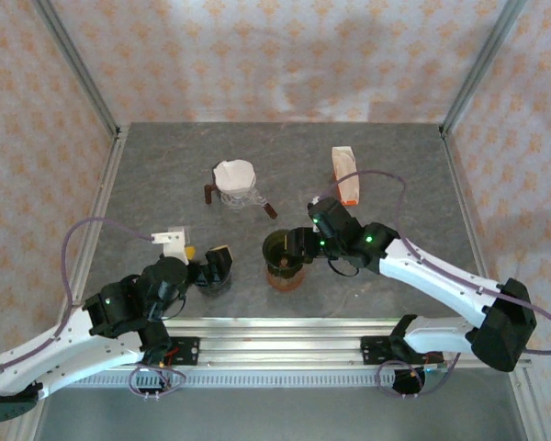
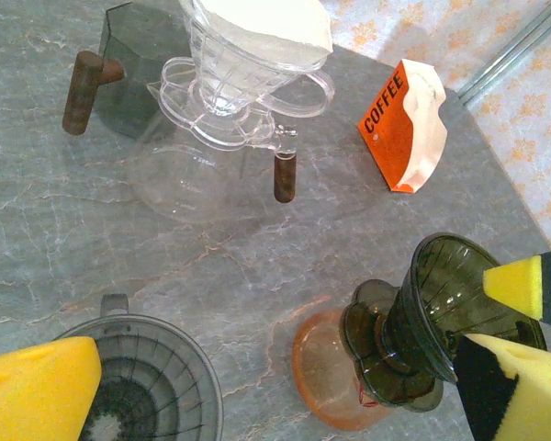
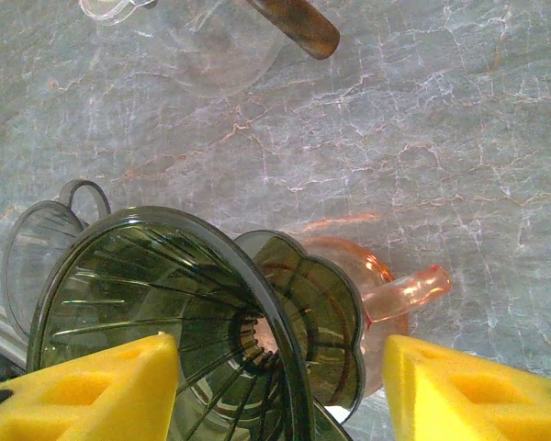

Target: Place the coffee filter in the dripper

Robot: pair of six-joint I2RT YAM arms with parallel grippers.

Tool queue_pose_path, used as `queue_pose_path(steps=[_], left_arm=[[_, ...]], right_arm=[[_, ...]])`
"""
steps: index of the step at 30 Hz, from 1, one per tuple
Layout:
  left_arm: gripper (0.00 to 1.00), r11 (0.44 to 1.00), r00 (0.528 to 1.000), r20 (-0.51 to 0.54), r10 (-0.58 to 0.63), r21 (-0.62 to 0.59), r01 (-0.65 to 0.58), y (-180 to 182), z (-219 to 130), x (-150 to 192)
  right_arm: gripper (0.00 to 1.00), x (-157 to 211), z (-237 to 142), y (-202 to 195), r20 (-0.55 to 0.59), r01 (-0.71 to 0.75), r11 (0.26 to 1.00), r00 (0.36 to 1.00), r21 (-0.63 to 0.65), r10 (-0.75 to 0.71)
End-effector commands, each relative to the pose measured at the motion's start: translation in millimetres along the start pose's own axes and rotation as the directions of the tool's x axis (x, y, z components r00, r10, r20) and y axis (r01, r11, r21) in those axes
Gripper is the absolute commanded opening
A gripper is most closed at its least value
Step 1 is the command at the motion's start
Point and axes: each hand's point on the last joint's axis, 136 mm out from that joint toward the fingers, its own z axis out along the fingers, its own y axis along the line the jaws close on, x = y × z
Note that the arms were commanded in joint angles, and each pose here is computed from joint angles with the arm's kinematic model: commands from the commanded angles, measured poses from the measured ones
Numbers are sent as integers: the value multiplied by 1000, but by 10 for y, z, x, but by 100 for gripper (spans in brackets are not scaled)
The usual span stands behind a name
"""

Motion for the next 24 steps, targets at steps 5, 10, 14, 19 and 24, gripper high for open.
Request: queue_pose_path(steps=[5,10,14,19,24], left_arm=[[100,1000,1000,11,-6,-17,6,17,22,-7],[100,1000,1000,15,-12,-16,13,24,12,-14],[100,1000,1000,16,-14,-15,14,36,20,3],[100,1000,1000,19,-16,-12,16,29,33,9],[100,1000,1000,14,-16,-19,16,45,42,27]], right_arm=[[45,-26,-35,-5,1,11,1000,1000,24,-11],[26,-16,-85,-35,-25,30,998,999,58,-28],[13,11,-131,-58,-37,42,996,999,73,-40],[1,59,-130,-64,-47,44,996,998,78,-41],[0,82,-143,-36,-53,37,997,998,68,-33]])
